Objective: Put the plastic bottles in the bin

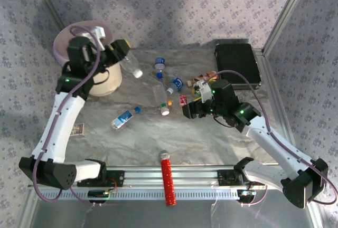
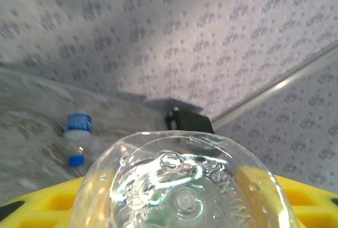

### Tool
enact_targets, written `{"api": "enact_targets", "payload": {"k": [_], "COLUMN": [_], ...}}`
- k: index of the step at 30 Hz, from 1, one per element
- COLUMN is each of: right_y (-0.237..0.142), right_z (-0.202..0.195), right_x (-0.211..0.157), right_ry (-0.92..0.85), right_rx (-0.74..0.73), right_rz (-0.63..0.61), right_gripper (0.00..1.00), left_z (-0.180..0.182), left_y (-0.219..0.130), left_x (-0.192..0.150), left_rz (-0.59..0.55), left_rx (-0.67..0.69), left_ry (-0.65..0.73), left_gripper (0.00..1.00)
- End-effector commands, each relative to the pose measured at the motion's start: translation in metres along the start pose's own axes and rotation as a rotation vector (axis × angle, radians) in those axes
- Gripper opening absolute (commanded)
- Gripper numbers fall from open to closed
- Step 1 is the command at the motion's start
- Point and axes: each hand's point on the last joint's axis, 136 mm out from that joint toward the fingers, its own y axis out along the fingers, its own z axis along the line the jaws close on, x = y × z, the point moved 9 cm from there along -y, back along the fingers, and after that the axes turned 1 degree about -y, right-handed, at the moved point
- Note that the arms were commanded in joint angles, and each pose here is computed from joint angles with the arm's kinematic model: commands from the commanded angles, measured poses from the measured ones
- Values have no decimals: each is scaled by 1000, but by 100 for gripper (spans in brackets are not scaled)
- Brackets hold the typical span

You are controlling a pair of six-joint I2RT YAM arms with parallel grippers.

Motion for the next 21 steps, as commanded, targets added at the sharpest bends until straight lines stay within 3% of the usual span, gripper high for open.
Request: {"api": "enact_targets", "payload": {"k": [1,12,21], "right_y": [0,8,17], "right_z": [-3,-9,-12], "right_x": [-8,-19,-29], "right_ry": [34,72,81], "right_rx": [0,6,6], "right_rz": [41,107,140], "right_gripper": [74,73,73], "left_z": [13,48,95], "left_y": [-11,-43,-7], "left_x": [20,111,135], "left_rz": [18,-245,-190], "left_rx": [70,205,422], "left_ry": [49,3,56], "left_gripper": [58,56,54]}}
